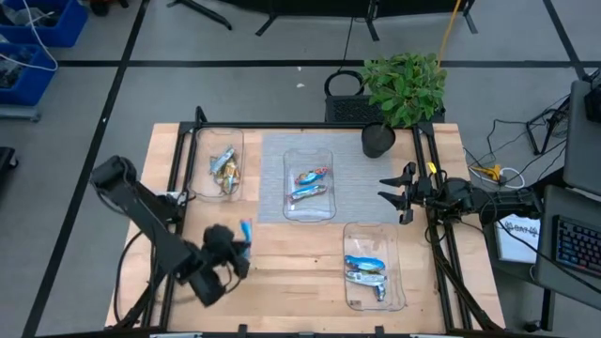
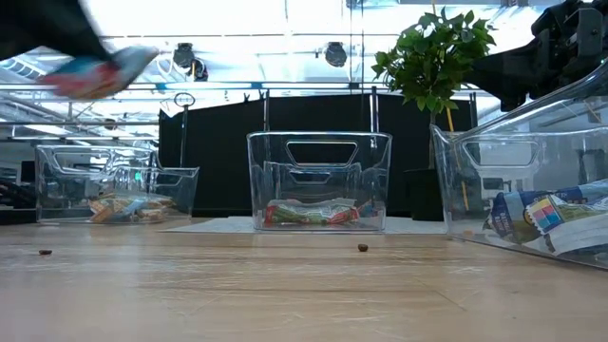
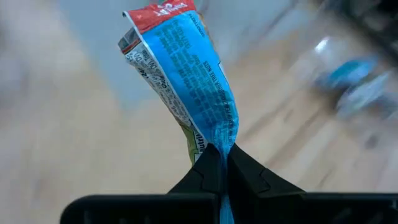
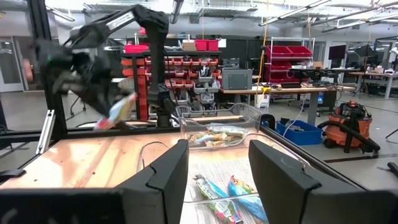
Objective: Pick and place Granola Bars by type
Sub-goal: Put the red granola bar into the top right transparent bin
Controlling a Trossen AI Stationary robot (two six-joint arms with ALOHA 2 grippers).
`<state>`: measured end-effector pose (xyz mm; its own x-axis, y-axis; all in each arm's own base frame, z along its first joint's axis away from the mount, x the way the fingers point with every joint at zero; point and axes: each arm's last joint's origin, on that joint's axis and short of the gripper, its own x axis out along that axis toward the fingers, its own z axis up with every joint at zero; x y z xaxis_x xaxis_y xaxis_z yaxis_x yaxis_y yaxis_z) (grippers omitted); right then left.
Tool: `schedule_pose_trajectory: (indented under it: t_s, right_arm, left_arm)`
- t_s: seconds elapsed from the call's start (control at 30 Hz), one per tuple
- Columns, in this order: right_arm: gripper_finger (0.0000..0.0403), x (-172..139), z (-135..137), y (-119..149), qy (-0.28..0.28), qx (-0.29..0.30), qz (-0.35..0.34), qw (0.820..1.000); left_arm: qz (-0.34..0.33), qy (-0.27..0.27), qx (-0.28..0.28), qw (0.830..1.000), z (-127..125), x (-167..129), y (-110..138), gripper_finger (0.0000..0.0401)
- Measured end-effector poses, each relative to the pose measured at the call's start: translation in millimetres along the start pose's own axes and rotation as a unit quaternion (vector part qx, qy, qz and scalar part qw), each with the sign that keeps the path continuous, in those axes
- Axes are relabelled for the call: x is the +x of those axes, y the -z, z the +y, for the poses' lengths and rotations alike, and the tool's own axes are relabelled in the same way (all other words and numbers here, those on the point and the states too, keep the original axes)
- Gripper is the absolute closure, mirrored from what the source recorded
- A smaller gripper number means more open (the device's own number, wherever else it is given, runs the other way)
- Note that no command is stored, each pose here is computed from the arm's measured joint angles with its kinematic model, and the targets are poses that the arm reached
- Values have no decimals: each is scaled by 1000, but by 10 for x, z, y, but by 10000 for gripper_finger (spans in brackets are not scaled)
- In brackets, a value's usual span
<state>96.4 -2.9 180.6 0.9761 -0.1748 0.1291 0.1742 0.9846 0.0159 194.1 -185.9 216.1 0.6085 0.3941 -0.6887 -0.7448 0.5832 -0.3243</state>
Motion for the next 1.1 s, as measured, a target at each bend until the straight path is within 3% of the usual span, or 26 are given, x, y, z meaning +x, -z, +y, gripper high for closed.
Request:
schedule_pose_trajectory:
  t_s: [0.2,0.37,0.63,0.83,0.97,1.1]
  right_arm:
    - [243,0,0,0,0,0,0,1000]
    - [243,0,0,0,0,0,0,1000]
    - [243,0,0,0,0,0,0,1000]
    - [243,0,0,0,0,0,0,1000]
    - [243,0,0,0,0,0,0,1000]
    - [243,0,0,0,0,0,0,1000]
  left_arm:
    - [-66,30,90,993,-55,6,-612,392]
    - [-112,42,184,976,-113,70,-1013,392]
    - [-169,10,306,937,-136,211,-1383,392]
    - [-171,-10,341,924,-35,462,-1669,393]
    - [-181,53,350,918,47,673,-1921,393]
    - [-228,136,365,892,161,840,-2130,393]
